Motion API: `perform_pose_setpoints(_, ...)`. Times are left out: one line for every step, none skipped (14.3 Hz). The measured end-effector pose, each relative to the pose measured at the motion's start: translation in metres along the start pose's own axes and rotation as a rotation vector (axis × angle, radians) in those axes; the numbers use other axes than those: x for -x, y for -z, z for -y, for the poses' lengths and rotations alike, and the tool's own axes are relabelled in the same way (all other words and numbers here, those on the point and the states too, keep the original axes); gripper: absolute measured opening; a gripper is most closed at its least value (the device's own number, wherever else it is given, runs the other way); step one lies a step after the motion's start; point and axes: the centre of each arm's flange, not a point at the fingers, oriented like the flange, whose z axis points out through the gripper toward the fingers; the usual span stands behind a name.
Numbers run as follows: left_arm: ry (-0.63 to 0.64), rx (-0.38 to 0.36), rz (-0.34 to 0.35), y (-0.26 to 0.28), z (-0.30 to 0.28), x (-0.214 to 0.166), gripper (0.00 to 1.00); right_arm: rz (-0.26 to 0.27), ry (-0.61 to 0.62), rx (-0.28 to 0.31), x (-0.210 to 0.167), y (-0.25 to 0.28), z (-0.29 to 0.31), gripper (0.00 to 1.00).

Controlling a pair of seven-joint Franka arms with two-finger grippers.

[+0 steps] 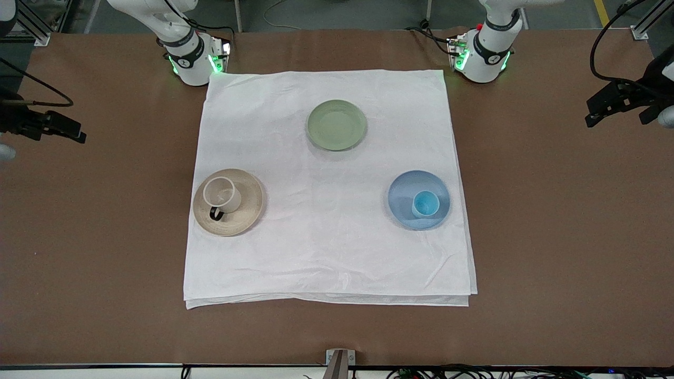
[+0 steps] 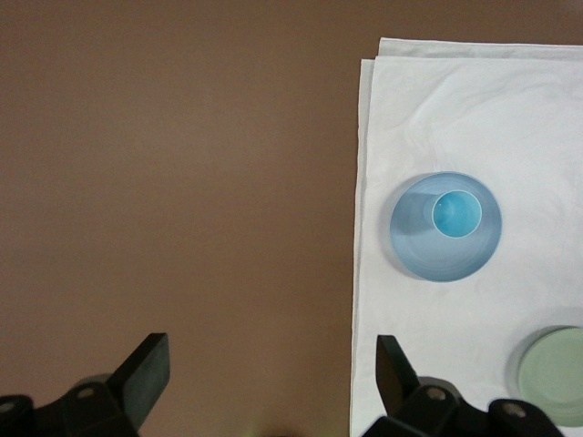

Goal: Place blue cup in blue plate and white mug in gray plate

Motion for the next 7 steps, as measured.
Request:
perform_pose_setpoints(0.000, 0.000, 0.005, -0.002, 0.000, 0.000, 1.00, -0.007, 0.000, -0.002, 0.009, 0.003, -0.001, 1.00)
perform_pose_setpoints(-0.001, 0.001, 0.009, -0.004, 0.000, 0.000, 1.00, -0.016, 0.000, -0.003, 0.016, 0.006, -0.001, 1.00)
perform_pose_setpoints(-0.001, 0.001, 0.011, -0.005, 0.000, 0.000, 1.00, -0.026, 0.001, -0.004, 0.021, 0.010, -0.001, 1.00)
perform_pose_setpoints(-0.001, 0.001, 0.012, -0.005, 0.000, 0.000, 1.00, -0.036, 0.001, -0.005, 0.024, 0.012, -0.002, 1.00)
perform_pose_setpoints(-0.001, 0.001, 0.013, -0.006, 0.000, 0.000, 1.00, -0.045, 0.001, -0.006, 0.026, 0.014, -0.002, 1.00)
perform_pose_setpoints(-0.001, 0.001, 0.013, -0.006, 0.000, 0.000, 1.00, -0.052, 0.002, -0.006, 0.026, 0.015, -0.002, 1.00)
perform_pose_setpoints(-0.001, 0.001, 0.014, -0.007, -0.001, -0.001, 1.00, -0.056, 0.005, -0.006, 0.025, 0.016, -0.002, 1.00)
